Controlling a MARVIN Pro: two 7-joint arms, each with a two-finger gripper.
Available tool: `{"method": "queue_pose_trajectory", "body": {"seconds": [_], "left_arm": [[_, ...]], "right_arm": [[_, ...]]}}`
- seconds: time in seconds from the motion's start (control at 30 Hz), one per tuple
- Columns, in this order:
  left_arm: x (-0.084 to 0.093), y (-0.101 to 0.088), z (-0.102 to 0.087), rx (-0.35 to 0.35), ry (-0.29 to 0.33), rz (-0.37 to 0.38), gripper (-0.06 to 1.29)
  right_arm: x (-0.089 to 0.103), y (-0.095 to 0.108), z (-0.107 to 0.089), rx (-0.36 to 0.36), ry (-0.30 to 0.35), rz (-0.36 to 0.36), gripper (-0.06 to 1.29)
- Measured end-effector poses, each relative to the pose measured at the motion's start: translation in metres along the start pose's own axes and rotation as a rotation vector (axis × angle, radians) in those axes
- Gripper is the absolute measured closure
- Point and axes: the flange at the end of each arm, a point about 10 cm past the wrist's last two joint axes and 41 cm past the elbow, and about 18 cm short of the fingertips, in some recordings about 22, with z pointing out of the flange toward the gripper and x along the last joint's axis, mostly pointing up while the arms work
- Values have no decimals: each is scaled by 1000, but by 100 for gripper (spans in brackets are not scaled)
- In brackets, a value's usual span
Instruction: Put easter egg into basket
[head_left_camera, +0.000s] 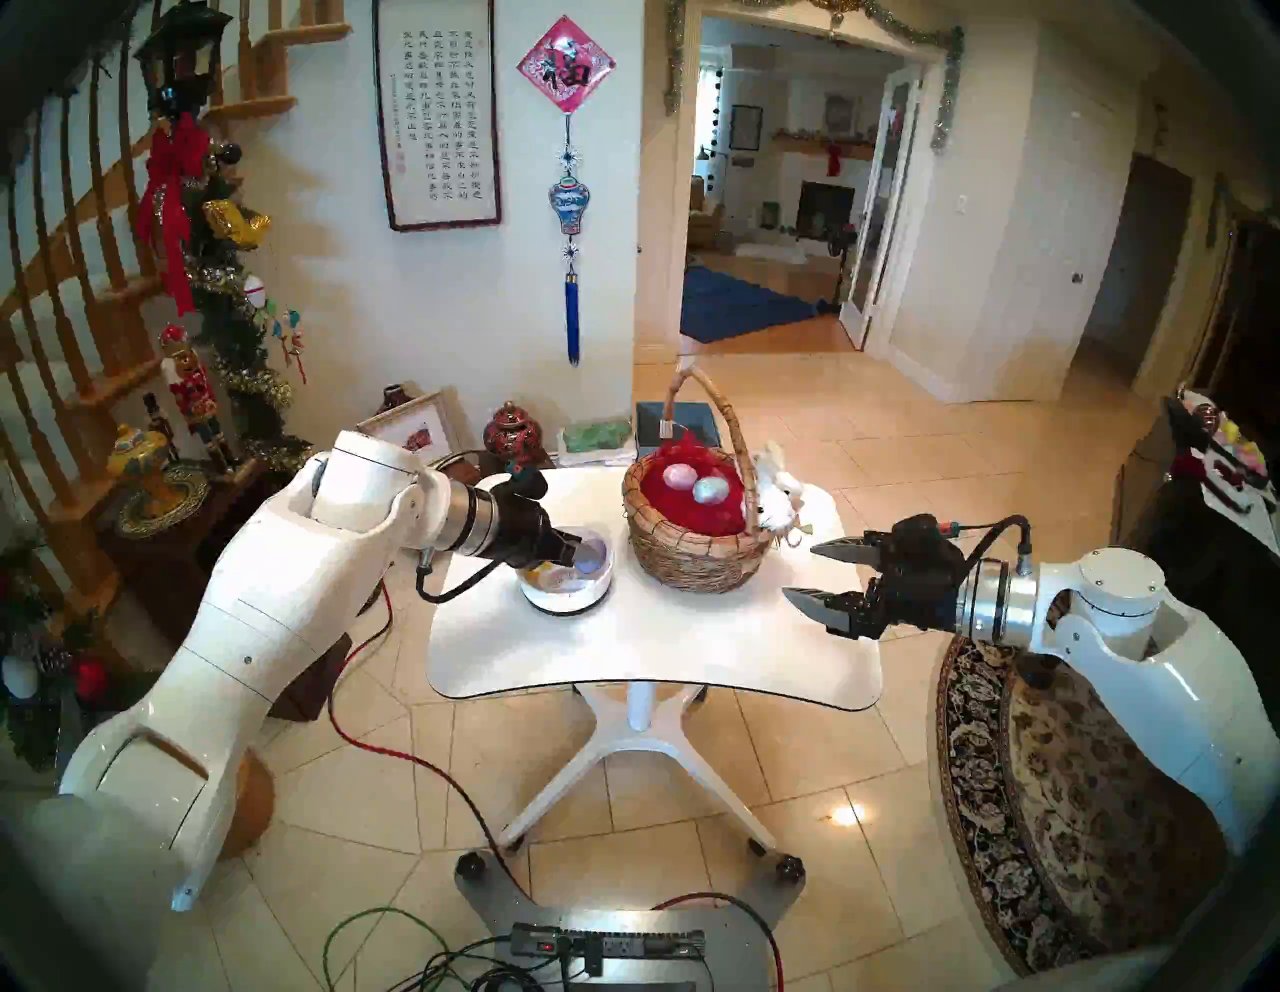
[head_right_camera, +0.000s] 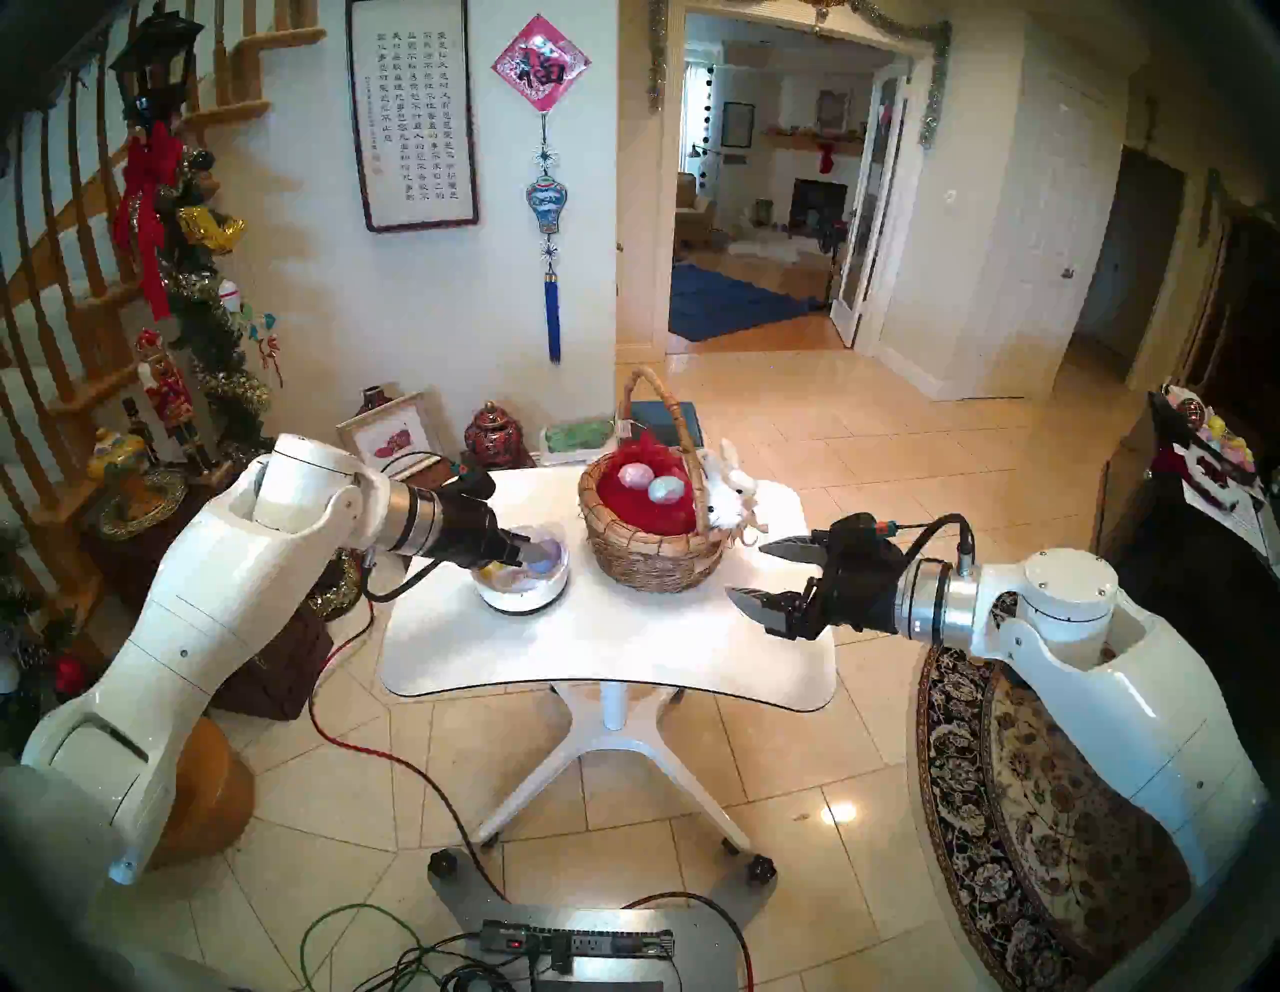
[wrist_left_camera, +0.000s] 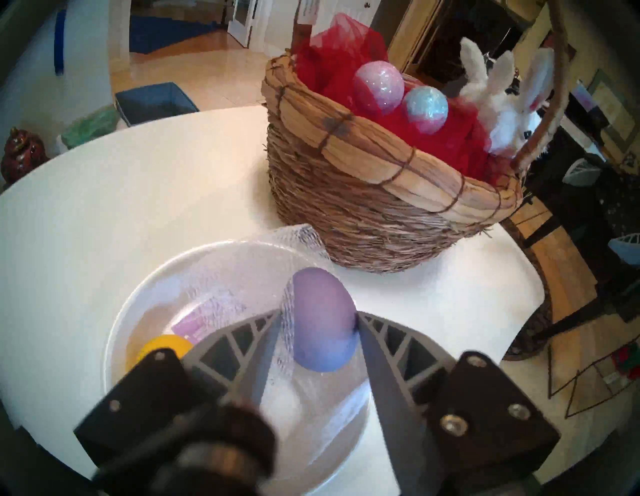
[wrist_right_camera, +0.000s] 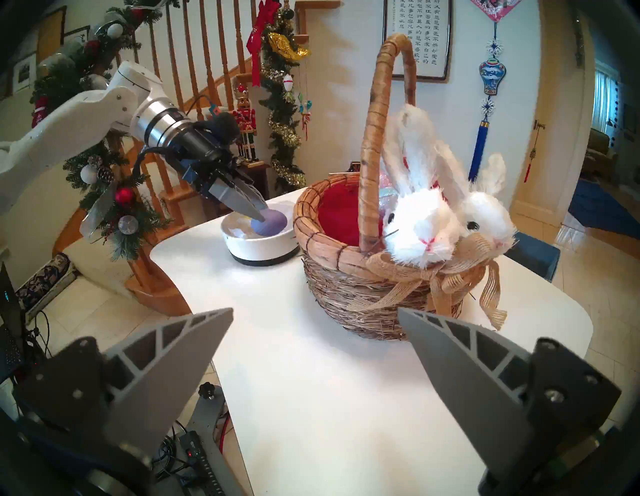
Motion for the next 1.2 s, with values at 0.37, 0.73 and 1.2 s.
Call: {"method": "queue_pose_trajectory", "body": {"seconds": [0.37, 0.73, 1.2], "left_arm": [[-13, -17, 9, -38, -44, -81, 65], [-2, -14, 5, -21, -21, -74, 44], [13, 6, -16, 45, 38, 17, 2]], "right_arm": [[0, 0, 0, 0, 0, 0, -1], [0, 0, 0, 0, 0, 0, -1], [0, 0, 0, 0, 0, 0, -1]]}}
